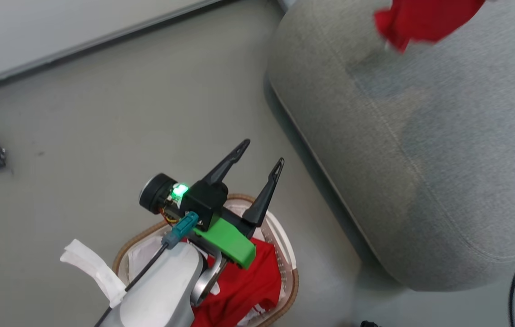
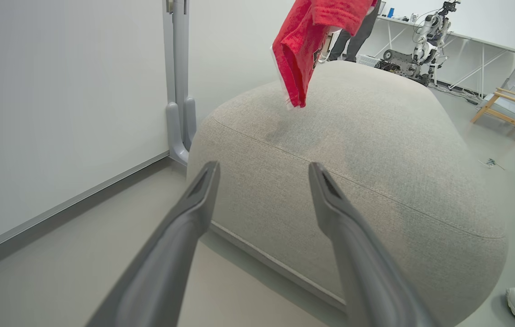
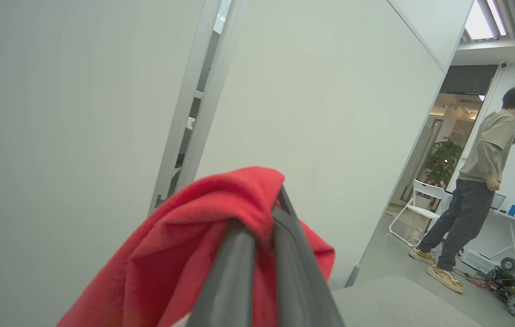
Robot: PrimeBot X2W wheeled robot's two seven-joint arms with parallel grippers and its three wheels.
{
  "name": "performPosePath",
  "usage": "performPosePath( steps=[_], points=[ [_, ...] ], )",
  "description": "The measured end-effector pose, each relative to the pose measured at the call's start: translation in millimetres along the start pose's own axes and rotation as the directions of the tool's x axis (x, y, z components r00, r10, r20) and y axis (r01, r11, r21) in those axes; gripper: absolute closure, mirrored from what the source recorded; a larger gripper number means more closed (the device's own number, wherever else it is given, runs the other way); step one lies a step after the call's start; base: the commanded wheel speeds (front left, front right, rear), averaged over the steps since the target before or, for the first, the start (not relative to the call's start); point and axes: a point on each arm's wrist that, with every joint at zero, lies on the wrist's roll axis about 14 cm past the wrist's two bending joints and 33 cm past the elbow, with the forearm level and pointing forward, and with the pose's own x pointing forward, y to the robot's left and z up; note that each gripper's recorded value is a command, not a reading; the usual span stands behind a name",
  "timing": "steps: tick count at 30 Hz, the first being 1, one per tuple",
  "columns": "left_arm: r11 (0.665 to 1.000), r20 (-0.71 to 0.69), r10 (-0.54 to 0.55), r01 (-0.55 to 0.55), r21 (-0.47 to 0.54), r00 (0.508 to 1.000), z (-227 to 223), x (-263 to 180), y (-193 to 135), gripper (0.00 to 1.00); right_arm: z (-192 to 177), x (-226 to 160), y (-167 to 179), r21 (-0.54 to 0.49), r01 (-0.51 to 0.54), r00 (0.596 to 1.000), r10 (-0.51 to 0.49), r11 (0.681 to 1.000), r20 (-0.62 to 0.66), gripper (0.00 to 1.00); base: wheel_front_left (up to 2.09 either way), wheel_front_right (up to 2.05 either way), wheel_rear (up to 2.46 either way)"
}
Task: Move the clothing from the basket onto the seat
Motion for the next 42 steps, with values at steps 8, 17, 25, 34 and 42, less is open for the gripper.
performPosePath(
  steps=[8, 17, 25, 34, 42],
  points=[
    [0.997, -0.018, 0.067, -0.068, -0.031, 0.998, -24.4, -7.9, 41.9, 0.0, -23.9, 61.2, -0.1, -0.119, 0.006, 1.0, -0.007, 0.993, -0.005, 1.0, 0.0, 0.0, 0.0],
    [0.984, -0.087, 0.152, -0.159, -0.079, 0.985, -67.1, -23.1, 80.5, 0.0, -160.9, 40.4, 44.0, -0.096, -0.058, 0.955, 0.027, 0.994, -0.294, 1.0, 0.0, 0.0, 0.0],
    [0.97, -0.119, 0.199, -0.213, -0.114, 0.973, -87.2, -31.0, 99.4, 0.0, -252.2, -35.7, 76.3, -0.058, -0.124, 0.845, 0.075, 0.991, -0.53, 1.0, 0.0, 0.0, 0.0],
    [0.974, -0.081, 0.197, -0.204, -0.094, 0.977, -65.8, -25.9, 96.0, 0.0, -251.3, -74.0, 53.2, -0.086, -0.125, 0.811, 0.052, 0.988, -0.582, 0.0, 0.0, 0.0, 0.0],
    [0.963, -0.031, 0.255, -0.256, -0.086, 0.967, -36.8, -27.3, 101.3, 0.0, -240.8, -109.2, 53.8, -0.058, -0.177, 0.779, 0.104, 0.983, -0.619, 0.0, 0.0, 0.0, 0.0]
  ],
)
